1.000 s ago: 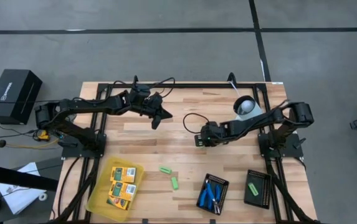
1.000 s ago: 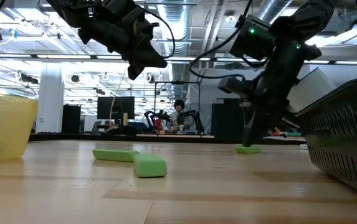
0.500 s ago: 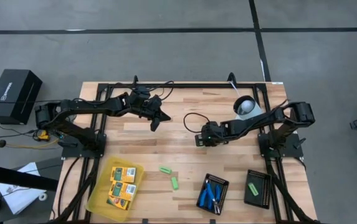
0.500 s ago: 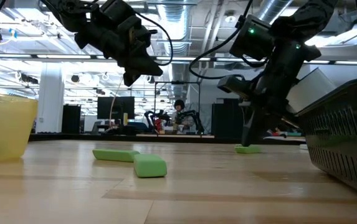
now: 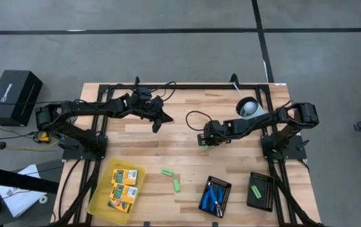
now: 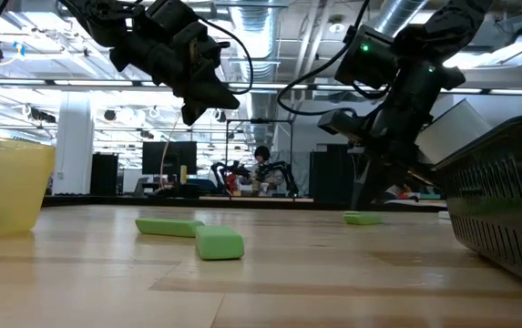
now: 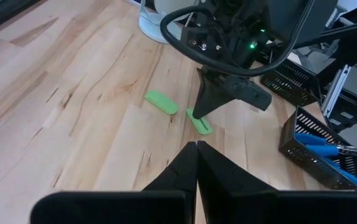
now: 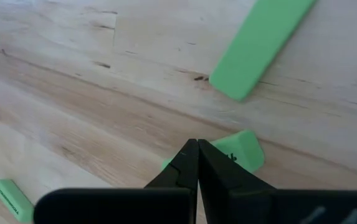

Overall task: Pick & Place School Supplies
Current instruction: Put the green eraser into the right black bin

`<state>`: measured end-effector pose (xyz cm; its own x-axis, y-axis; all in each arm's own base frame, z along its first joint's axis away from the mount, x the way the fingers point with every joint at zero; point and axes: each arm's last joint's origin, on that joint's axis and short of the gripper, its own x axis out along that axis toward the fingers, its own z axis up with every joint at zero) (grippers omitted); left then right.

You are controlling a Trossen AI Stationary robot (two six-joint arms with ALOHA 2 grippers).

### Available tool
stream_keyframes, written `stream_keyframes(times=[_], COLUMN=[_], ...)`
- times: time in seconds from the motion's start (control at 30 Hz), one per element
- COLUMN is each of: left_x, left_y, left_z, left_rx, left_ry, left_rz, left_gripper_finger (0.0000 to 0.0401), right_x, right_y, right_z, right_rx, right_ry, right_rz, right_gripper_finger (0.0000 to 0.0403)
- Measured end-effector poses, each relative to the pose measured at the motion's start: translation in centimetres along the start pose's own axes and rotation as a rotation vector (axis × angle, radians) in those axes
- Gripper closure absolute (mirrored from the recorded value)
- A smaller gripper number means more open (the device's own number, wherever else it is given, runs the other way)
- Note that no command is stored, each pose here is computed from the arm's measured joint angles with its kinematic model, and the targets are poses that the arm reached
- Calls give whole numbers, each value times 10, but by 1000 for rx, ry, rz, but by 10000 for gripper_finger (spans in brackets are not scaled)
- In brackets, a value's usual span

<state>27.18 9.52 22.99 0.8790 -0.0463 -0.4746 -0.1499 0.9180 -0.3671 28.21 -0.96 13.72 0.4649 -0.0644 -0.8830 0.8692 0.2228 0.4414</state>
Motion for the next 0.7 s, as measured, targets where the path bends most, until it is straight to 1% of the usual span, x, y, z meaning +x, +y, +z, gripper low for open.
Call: stream_keyframes(times=[0.57, 0.7], left_x=[0, 0], left_y=[0, 0], left_z=[0, 0], left_rx=[0, 0], left_ry=[1, 1], left_rz=[1, 0], left_gripper_finger=[400, 400], right_x=[0, 6], right_y=[0, 0], right_z=[-1, -1], right_rx=[-21, -21], right_ry=[25, 46], right_rz=[6, 4], right_gripper_finger=[403, 403])
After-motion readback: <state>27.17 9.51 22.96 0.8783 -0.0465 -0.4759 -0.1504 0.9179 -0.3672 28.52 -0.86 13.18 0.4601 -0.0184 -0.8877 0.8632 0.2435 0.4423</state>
